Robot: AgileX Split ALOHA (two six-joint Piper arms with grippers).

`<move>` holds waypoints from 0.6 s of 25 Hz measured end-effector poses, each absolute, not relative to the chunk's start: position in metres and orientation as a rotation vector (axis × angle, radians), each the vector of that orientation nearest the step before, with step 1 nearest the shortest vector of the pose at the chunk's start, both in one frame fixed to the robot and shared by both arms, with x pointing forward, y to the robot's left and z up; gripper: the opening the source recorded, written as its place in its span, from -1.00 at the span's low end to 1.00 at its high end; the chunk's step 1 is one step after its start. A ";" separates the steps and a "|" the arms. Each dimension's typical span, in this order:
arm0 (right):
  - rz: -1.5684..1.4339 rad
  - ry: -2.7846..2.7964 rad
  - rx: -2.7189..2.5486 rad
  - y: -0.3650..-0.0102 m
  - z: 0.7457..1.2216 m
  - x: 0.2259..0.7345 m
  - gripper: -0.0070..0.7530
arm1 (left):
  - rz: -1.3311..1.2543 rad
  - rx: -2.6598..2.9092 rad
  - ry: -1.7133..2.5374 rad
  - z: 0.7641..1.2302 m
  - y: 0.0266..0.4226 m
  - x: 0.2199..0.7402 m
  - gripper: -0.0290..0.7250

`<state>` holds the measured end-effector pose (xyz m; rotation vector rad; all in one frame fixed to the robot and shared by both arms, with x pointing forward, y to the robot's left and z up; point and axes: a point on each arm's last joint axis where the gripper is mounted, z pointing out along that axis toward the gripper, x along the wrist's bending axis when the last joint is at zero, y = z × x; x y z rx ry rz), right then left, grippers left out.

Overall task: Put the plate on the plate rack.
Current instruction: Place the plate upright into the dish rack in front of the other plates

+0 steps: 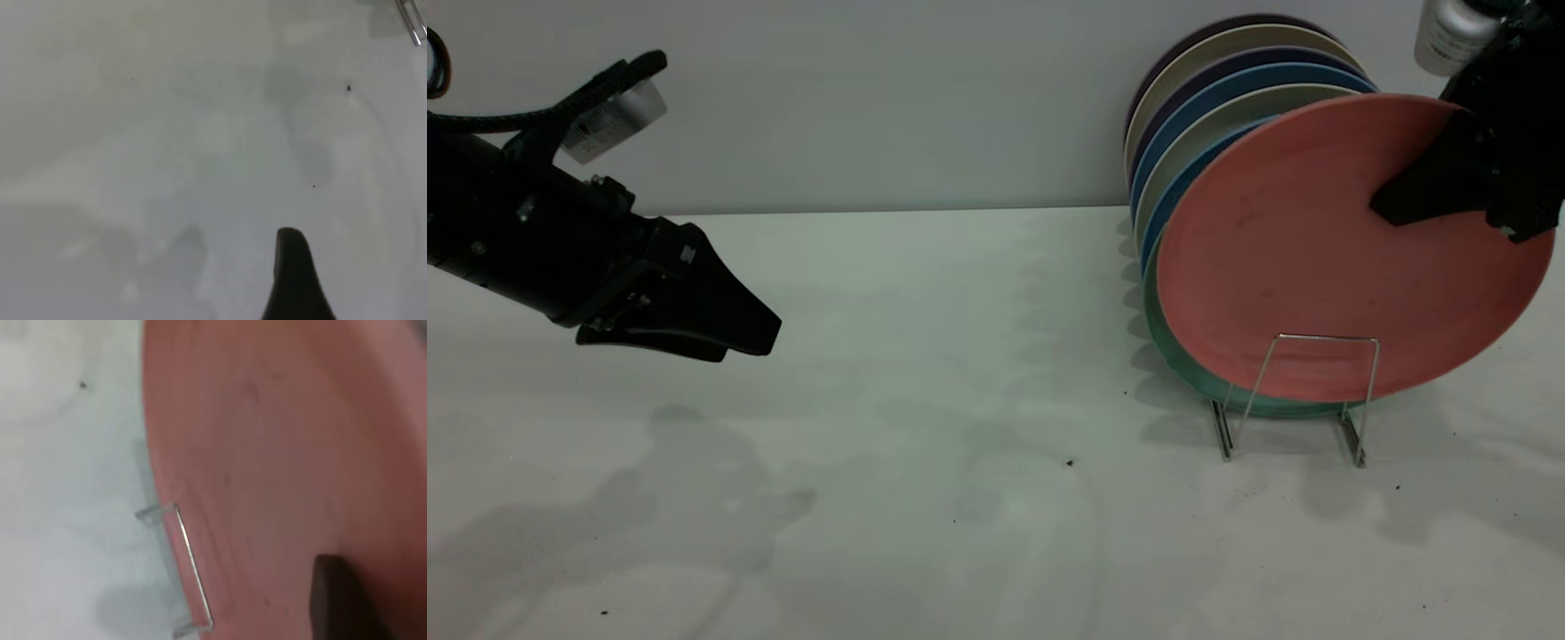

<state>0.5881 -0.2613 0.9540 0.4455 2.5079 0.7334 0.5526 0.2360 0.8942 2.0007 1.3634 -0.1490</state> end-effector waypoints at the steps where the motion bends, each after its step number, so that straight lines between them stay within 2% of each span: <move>1: 0.742 2.506 0.452 -0.261 0.954 0.588 -0.27 | -0.146 2.001 1.365 0.894 0.236 0.553 0.45; 5: 0.760 2.502 0.467 -0.260 0.955 0.588 -0.13 | -0.136 2.003 1.371 0.894 0.237 0.553 0.45; 15: 0.824 2.492 0.508 -0.257 0.956 0.588 -0.11 | -0.118 2.005 1.381 0.893 0.238 0.554 0.45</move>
